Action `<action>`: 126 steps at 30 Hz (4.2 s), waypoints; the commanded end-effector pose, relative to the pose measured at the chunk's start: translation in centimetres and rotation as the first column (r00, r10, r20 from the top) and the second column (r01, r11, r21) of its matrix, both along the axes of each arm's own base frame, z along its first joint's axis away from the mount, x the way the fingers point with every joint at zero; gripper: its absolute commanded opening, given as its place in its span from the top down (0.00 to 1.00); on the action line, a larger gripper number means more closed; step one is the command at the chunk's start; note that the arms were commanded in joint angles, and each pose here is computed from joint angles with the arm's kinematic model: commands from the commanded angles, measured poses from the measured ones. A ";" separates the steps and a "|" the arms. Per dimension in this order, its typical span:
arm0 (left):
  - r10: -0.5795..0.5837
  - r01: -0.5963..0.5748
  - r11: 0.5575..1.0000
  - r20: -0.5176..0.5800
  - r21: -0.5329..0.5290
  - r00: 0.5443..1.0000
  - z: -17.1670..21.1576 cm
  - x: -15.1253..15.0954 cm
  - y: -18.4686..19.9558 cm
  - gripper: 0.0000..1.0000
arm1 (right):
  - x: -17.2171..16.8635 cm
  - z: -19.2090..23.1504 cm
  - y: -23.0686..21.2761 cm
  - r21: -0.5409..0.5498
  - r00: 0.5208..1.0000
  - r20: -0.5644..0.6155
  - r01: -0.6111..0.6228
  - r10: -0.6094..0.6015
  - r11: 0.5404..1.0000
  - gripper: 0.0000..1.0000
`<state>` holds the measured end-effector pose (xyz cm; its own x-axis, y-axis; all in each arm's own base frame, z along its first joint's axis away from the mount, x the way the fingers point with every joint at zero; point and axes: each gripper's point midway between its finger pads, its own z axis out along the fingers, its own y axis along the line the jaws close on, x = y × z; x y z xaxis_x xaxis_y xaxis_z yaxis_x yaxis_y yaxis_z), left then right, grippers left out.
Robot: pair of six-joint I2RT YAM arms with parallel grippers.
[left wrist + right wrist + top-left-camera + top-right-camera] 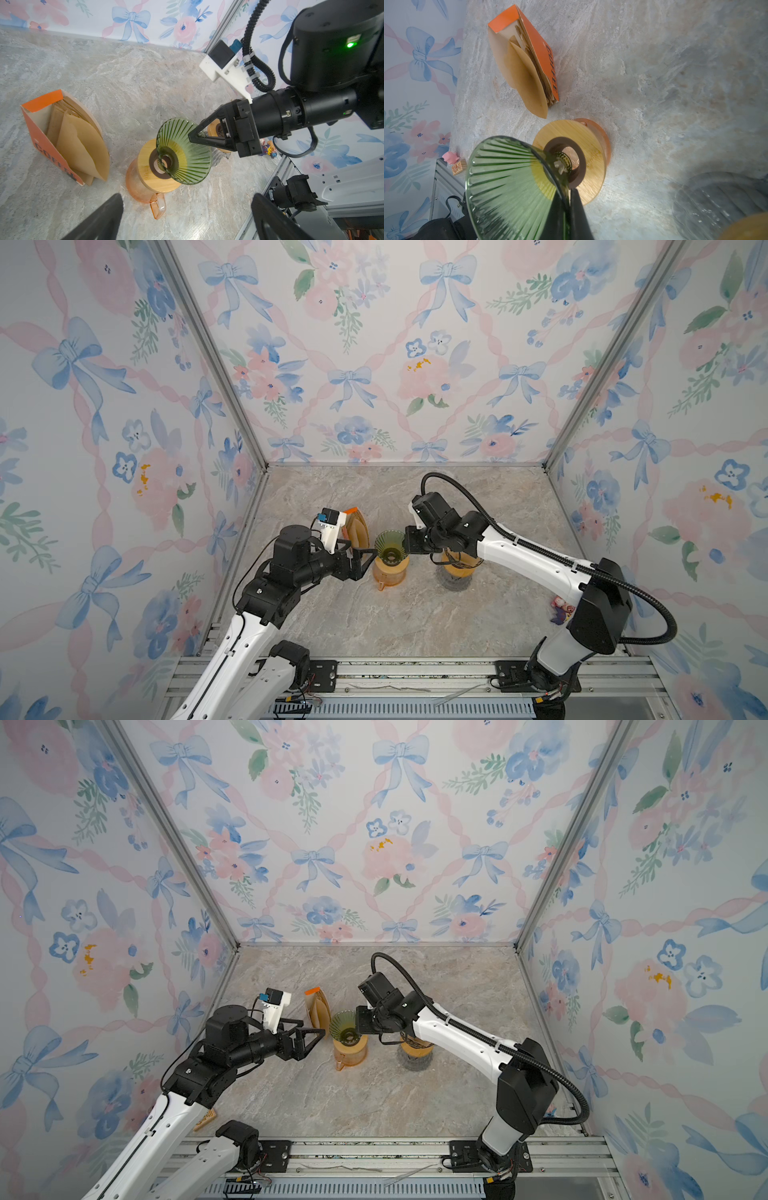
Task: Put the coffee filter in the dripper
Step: 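Carry the green dripper with the right gripper onto the wooden ring, then release the green dripper with the right gripper while the left moves to the filter box, then pinch a brown paper filter from the orange box with the left gripper and lift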
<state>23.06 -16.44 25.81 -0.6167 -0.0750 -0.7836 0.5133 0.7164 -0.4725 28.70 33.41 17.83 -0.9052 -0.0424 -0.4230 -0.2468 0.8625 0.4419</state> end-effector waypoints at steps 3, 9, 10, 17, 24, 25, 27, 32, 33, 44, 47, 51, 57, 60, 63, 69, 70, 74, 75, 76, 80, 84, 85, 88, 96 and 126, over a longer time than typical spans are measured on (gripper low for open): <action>0.002 -0.002 1.000 -0.027 -0.004 1.000 -0.5 0.0 0.0 0.02 | 0.3 -1.7 0.4 -0.007 1.000 -0.023 -0.005 0.005 1.000 0.95; 0.004 -0.005 1.000 -0.024 -0.007 1.000 -0.4 0.0 0.0 0.02 | 0.5 -2.1 1.1 0.013 0.999 -0.032 -0.015 0.016 1.000 0.95; 0.005 -0.005 1.000 -0.025 -0.007 1.000 -0.5 0.0 0.1 0.02 | 0.5 -2.2 1.2 0.013 0.999 -0.033 -0.015 0.015 1.000 0.95; 0.005 -0.005 1.000 -0.027 -0.006 1.000 -0.5 -0.1 0.1 0.02 | 0.7 -2.8 1.1 -0.001 0.999 -0.038 -0.009 0.009 1.000 0.95; 0.016 -0.016 1.000 -0.038 -0.008 0.999 -0.7 0.0 0.2 0.02 | 0.7 -2.6 0.7 -0.020 1.000 -0.025 -0.001 0.001 1.000 0.87; 0.020 -0.020 1.000 -0.038 -0.009 0.999 -0.7 0.0 0.2 0.02 | 0.7 -2.5 0.7 -0.019 1.000 -0.021 -0.002 0.001 1.000 0.85; 0.025 -0.026 1.000 -0.045 -0.011 0.999 -0.8 0.1 0.2 0.02 | 0.6 -2.1 0.9 -0.011 1.000 -0.010 -0.010 0.010 1.000 0.81; 0.061 -0.061 0.998 -0.064 -0.001 0.996 -1.8 0.2 0.7 0.02 | -0.1 -0.5 0.7 0.001 0.999 0.035 -0.033 0.033 0.999 0.75; 0.062 -0.063 0.998 -0.068 -0.008 0.996 -1.7 0.1 0.7 0.02 | -0.4 0.3 0.6 0.014 0.998 0.057 -0.040 0.040 0.999 0.74; 0.163 -0.172 0.985 -0.183 -0.033 0.969 -3.8 0.1 1.3 0.02 | -5.5 5.8 -3.8 0.045 0.954 0.281 -0.119 0.101 0.992 0.40; 0.232 -0.232 0.972 -0.194 0.023 0.953 -4.4 0.7 2.3 0.03 | -7.3 6.9 -5.5 0.039 0.937 0.334 -0.119 0.099 0.992 0.32; 0.268 -0.253 0.963 -0.224 0.092 0.937 -4.9 2.0 2.5 0.09 | -9.2 7.6 -8.1 0.032 0.923 0.376 -0.103 0.084 0.994 0.19; 0.388 -0.342 0.909 -0.179 0.239 0.904 -5.2 5.3 4.2 0.18 | -10.9 8.0 -11.8 0.044 0.909 0.416 -0.056 0.033 0.997 0.04; 0.404 -0.345 0.889 -0.163 0.301 0.900 -5.2 7.0 4.4 0.20 | -11.3 7.9 -13.0 0.032 0.905 0.424 -0.046 0.028 0.998 0.04; 0.424 -0.355 0.866 -0.142 0.351 0.894 -5.4 8.6 4.6 0.21 | -11.5 7.6 -13.8 0.013 0.902 0.430 -0.042 0.032 0.999 0.04; 0.435 -0.348 0.835 -0.122 0.427 0.892 -6.1 10.9 4.8 0.29 | -11.6 7.6 -15.1 -0.021 0.889 0.457 -0.025 0.031 0.999 0.04; 0.437 -0.348 0.833 -0.126 0.430 0.891 -6.2 11.3 4.7 0.31 | -11.6 7.6 -15.3 -0.025 0.888 0.459 -0.017 0.027 1.000 0.04; 0.445 -0.345 0.833 -0.152 0.433 0.883 -6.6 12.6 3.9 0.35 | -11.4 7.7 -15.9 -0.031 0.882 0.471 0.001 0.013 1.000 0.04; 0.457 -0.354 0.822 -0.146 0.445 0.878 -6.8 12.8 4.0 0.36 | -11.4 7.6 -16.0 -0.034 0.882 0.470 0.004 0.013 0.999 0.04; 0.472 -0.368 0.811 -0.138 0.454 0.871 -6.8 13.1 4.2 0.37 | -11.4 7.5 -16.1 -0.041 0.883 0.470 0.009 0.012 0.999 0.04; 0.511 -0.408 0.779 -0.107 0.476 0.853 -6.6 14.0 4.8 0.44 | -11.4 7.4 -16.7 -0.069 0.884 0.468 0.019 0.015 0.997 0.04; 0.496 -0.383 0.789 -0.132 0.480 0.858 -7.4 14.3 4.1 0.47 | -11.3 7.4 -17.3 -0.090 0.880 0.475 0.035 0.011 0.995 0.04; 0.497 -0.380 0.787 -0.136 0.486 0.857 -7.7 14.4 4.0 0.48 | -11.3 7.4 -17.5 -0.093 0.880 0.475 0.040 0.009 0.995 0.04; 0.495 -0.365 0.783 -0.151 0.503 0.855 -8.7 14.5 3.8 0.49 | -11.2 7.2 -17.9 -0.093 0.881 0.473 0.053 -0.003 0.994 0.04; 0.499 -0.339 0.761 -0.165 0.552 0.851 -10.9 15.0 3.1 0.50 | -11.2 6.9 -18.6 -0.089 0.884 0.466 0.078 -0.027 0.993 0.04; 0.562 -0.351 0.702 -0.180 0.620 0.807 -14.2 15.2 3.3 0.83 | -11.4 6.2 -21.3 -0.100 0.885 0.458 0.143 -0.082 0.985 0.04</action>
